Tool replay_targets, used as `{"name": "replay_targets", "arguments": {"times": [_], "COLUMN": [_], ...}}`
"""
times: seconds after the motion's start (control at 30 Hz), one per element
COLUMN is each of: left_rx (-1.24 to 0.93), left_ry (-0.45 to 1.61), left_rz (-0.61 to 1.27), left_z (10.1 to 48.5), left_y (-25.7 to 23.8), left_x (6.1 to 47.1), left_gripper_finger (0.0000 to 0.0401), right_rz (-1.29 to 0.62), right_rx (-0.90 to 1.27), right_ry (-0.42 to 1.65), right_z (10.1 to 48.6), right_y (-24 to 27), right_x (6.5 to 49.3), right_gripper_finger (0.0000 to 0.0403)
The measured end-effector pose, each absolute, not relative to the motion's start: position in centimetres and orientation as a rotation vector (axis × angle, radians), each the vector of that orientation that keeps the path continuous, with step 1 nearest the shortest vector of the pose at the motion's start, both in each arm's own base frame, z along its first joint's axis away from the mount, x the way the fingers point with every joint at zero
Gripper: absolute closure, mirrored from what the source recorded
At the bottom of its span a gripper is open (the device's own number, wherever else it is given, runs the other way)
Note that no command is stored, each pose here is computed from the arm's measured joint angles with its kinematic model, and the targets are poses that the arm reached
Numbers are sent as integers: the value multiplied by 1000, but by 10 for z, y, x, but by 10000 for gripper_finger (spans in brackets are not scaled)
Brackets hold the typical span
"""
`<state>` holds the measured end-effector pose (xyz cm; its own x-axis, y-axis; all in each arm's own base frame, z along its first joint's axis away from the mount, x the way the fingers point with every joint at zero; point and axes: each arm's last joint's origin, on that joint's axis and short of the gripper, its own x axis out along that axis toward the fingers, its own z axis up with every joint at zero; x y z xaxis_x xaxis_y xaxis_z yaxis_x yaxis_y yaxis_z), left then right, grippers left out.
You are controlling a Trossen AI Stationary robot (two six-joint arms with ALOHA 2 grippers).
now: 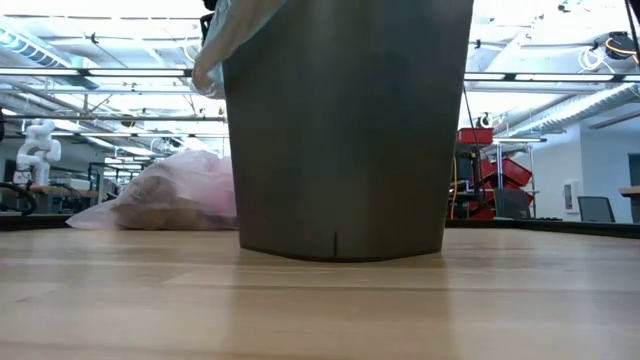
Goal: Place trash/remove bag and relplace
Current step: Insert the new trash bag into the trash bin
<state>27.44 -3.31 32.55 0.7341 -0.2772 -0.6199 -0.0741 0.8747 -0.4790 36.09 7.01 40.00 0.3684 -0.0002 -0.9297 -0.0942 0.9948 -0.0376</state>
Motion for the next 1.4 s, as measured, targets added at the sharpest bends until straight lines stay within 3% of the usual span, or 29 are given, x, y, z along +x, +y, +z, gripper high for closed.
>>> {"name": "replay_targets", "arguments": {"times": [0.17,0.43,0.53,0.73,1.1,1.4], "left_rx": [-505,-502,-505,-519,-524,-539], "left_ry": [767,738,754,753,720,728], "left_rz": [-111,-115,-109,-100,-33,4], "left_z": [325,335,334,336,338,335], "left_y": [-33,-32,-32,-34,-32,-31], "left_x": [271,260,259,256,256,259], "left_gripper_finger": [401,401,401,401,401,401], "right_rz": [14,278,311,394,290,109], "right_rx": [-20,-270,-334,-373,-422,-195], "right_ry": [1154,946,896,996,1311,1263], "right_z": [413,424,412,376,349,374], "right_y": [67,85,82,75,64,59], "right_x": [350,361,383,409,400,384], "right_gripper_finger": [403,403,403,403,403,403]}}
